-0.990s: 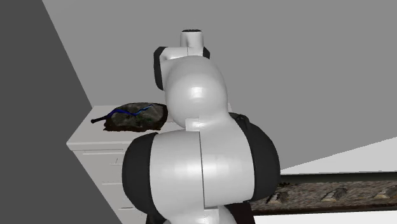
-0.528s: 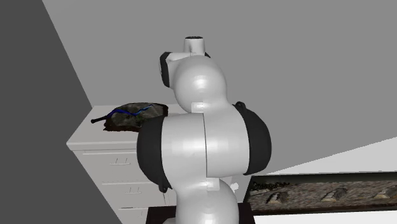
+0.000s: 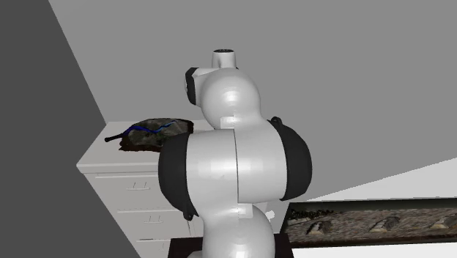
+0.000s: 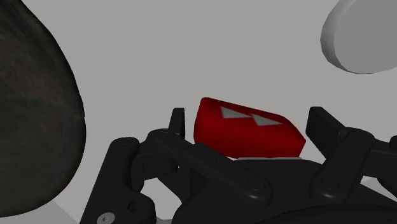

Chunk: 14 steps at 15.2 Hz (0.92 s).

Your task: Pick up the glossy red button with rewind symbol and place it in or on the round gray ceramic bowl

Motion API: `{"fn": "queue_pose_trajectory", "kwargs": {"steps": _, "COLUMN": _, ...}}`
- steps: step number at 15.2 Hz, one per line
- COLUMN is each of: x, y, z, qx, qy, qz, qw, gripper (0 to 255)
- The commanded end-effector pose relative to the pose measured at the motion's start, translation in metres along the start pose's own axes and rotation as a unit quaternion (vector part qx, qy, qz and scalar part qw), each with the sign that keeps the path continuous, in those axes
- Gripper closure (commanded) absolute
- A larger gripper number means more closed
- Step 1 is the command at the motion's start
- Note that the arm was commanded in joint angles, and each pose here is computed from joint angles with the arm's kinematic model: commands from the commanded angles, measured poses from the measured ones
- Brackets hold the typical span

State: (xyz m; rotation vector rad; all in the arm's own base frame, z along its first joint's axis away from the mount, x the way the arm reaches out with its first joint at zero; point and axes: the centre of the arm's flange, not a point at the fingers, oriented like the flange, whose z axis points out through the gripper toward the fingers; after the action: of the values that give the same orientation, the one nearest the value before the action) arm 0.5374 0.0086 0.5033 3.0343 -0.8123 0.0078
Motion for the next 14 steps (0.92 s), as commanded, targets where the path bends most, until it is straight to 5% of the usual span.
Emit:
{"fn": "queue_pose_trajectory", "kwargs": {"steps": 1, "x": 0.0, "y": 0.0, "z": 0.0001, "qx": 0.0, "qy": 0.0, "qz": 0.0, "qw": 1.0, "gripper": 0}}
{"fn": "queue_pose_trajectory", "kwargs": {"steps": 3, "x": 0.0, "y": 0.0, "z": 0.0001, "qx": 0.0, "qy": 0.0, "qz": 0.0, "qw": 1.0, "gripper": 0}}
{"fn": "queue_pose_trajectory", "kwargs": {"steps": 4, "x": 0.0, "y": 0.0, "z": 0.0001, "qx": 0.0, "qy": 0.0, "qz": 0.0, "qw": 1.0, "gripper": 255}}
{"fn": "queue_pose_trajectory", "kwargs": {"steps": 14, "x": 0.0, "y": 0.0, "z": -0.0051, "qx": 0.0, "qy": 0.0, "qz": 0.0, "qw": 1.0, "gripper": 255}}
